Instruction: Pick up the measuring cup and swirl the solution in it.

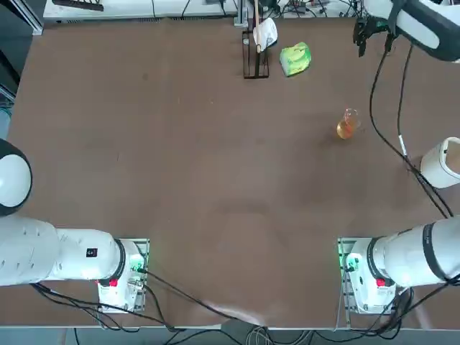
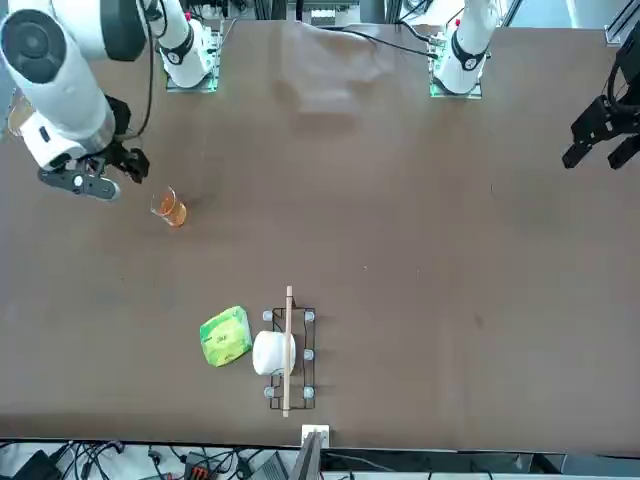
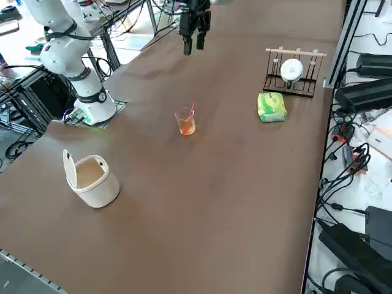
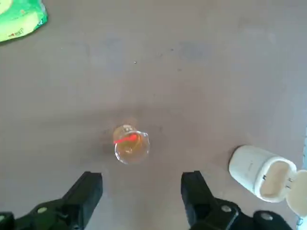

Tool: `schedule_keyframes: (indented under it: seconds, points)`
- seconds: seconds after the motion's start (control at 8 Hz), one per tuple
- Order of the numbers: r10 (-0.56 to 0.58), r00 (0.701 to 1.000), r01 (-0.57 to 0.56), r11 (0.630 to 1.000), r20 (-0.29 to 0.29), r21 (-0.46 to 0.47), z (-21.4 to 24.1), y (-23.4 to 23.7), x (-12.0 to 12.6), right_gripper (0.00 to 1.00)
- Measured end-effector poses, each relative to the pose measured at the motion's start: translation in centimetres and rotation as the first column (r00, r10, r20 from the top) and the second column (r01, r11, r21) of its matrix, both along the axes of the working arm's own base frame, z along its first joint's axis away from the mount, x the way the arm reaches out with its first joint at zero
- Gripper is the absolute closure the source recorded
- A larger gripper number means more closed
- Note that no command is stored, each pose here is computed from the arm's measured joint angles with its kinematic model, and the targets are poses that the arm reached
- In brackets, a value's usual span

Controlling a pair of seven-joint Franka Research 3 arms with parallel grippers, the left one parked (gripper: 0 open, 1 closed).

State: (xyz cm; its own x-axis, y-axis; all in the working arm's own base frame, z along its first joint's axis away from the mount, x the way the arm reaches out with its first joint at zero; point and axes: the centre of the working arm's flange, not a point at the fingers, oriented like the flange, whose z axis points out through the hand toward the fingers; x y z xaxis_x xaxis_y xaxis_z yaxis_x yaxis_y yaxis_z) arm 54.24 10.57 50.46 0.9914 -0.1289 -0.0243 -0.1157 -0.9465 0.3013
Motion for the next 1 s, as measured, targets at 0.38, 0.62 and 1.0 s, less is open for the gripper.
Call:
schedule_keyframes:
  seconds: [0.38, 0.62, 1.0]
  points:
    - [-0.070, 0.998, 0.070, 0.998, 0.011, 0.001, -6.6, 0.3, -0.2, 0.00]
    - [-0.187, 0.982, 0.187, 0.982, 0.026, -0.011, -11.0, 1.7, 0.2, 0.00]
    - [-0.302, 0.952, 0.304, 0.952, 0.036, -0.038, -15.9, 4.2, 0.1, 0.04]
